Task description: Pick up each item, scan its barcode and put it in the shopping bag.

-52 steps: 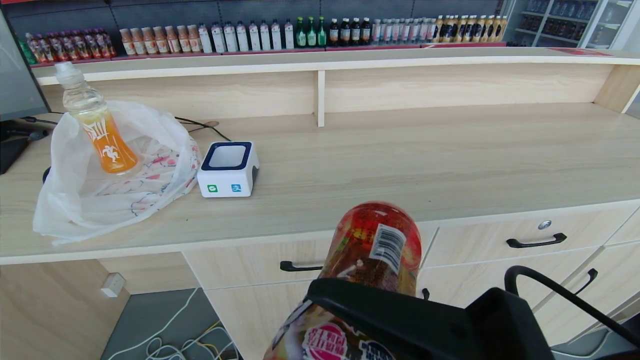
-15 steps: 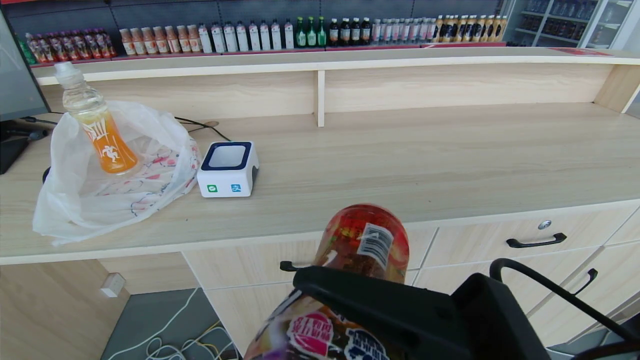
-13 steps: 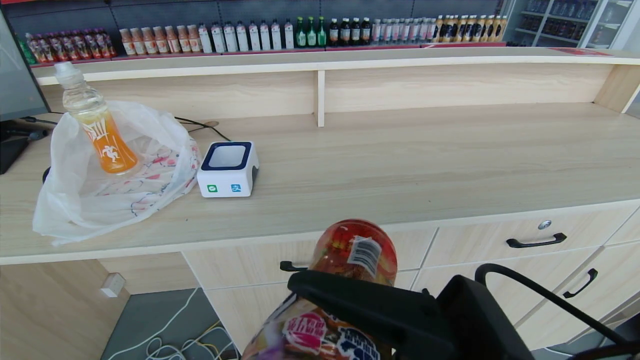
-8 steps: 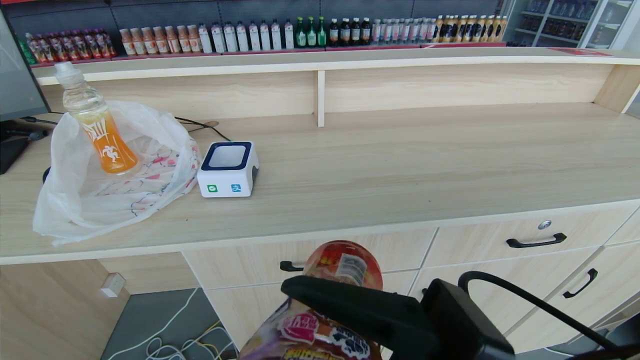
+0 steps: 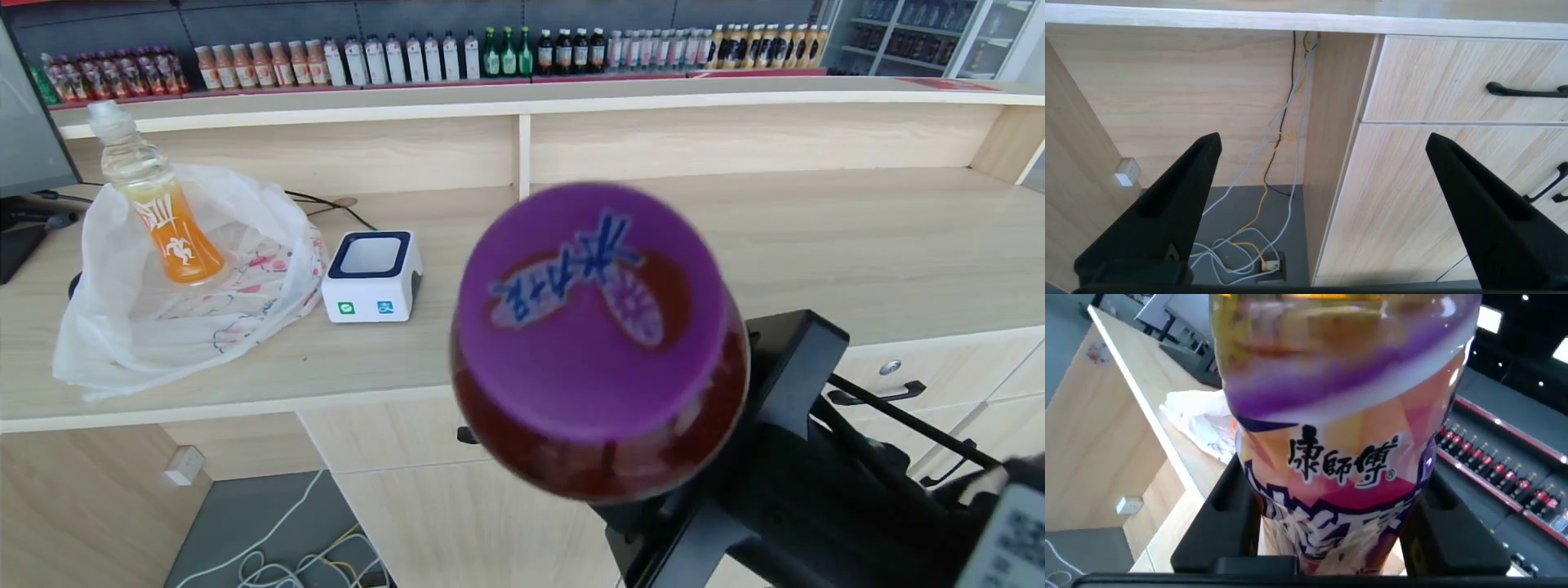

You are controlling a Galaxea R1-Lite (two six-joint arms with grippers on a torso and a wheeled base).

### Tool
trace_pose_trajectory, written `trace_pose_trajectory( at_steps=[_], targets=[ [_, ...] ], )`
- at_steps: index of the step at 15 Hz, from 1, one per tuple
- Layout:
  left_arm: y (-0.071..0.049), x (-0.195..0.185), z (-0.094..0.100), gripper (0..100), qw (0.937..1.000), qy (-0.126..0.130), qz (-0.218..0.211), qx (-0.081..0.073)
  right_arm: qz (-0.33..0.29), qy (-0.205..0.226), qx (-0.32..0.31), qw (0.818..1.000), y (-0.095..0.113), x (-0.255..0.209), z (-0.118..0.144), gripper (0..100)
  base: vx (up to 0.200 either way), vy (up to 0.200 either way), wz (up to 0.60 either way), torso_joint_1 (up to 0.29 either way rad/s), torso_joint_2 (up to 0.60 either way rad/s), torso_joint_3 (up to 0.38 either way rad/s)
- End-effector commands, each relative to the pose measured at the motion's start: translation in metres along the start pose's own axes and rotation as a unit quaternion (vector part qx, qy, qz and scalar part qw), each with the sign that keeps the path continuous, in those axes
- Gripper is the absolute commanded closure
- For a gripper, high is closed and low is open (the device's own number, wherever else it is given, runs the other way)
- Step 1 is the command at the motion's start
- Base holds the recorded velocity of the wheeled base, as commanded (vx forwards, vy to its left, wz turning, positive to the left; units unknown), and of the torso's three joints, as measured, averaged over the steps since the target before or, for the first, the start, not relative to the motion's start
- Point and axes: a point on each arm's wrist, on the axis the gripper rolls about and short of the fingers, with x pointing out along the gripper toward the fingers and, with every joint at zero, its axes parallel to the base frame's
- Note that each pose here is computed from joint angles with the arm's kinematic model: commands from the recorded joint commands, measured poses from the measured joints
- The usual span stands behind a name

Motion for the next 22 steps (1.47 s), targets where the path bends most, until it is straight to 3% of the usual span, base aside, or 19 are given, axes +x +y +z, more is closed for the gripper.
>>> trace_pose_trajectory(
  at_steps=[1, 5, 7, 8, 10, 15, 17, 22],
  targets=[
    [0.0, 0.0, 0.0, 0, 1.0, 0.0, 0.0, 0.0, -0.026, 0.006, 0.02, 0.999, -0.007, 0.002, 0.002, 100, 0.0, 0.0, 0.0, 0.0, 0.0, 0.0],
    [0.0, 0.0, 0.0, 0, 1.0, 0.0, 0.0, 0.0, -0.039, 0.028, 0.141, 0.989, -0.011, -0.002, -0.009, 100, 0.0, 0.0, 0.0, 0.0, 0.0, 0.0],
    [0.0, 0.0, 0.0, 0, 1.0, 0.0, 0.0, 0.0, -0.054, 0.073, 0.18, 0.979, -0.013, -0.009, -0.031, 100, 0.0, 0.0, 0.0, 0.0, 0.0, 0.0],
    [0.0, 0.0, 0.0, 0, 1.0, 0.0, 0.0, -0.001, -0.092, 0.104, 0.216, 0.967, -0.014, -0.009, -0.043, 100, 0.0, 0.0, 0.0, 0.0, 0.0, 0.0],
    [0.0, 0.0, 0.0, 0, 1.0, 0.0, 0.001, 0.0, -0.167, 0.125, 0.265, 0.941, -0.02, 0.001, -0.058, 100, 0.0, 0.0, 0.0, 0.0, 0.0, 0.0],
    [0.0, 0.0, 0.0, 0, 1.0, 0.0, 0.001, 0.0, -0.225, 0.118, 0.279, 0.926, -0.044, 0.016, -0.085, 100, 0.0, 0.0, 0.0, 0.0, 0.0, 0.0],
    [0.0, 0.0, 0.0, 0, 1.0, 0.0, 0.0, 0.0, -0.256, 0.113, 0.246, 0.928, -0.064, 0.025, -0.102, 100, 0.0, 0.0, 0.0, 0.0, 0.0, 0.0],
    [0.0, 0.0, 0.0, 0, 1.0, 0.0, 0.0, 0.001, -0.292, 0.126, 0.258, 0.912, -0.075, 0.018, -0.119, 100, 0.0, 0.0, 0.0, 0.0, 0.0, 0.0]
  ],
)
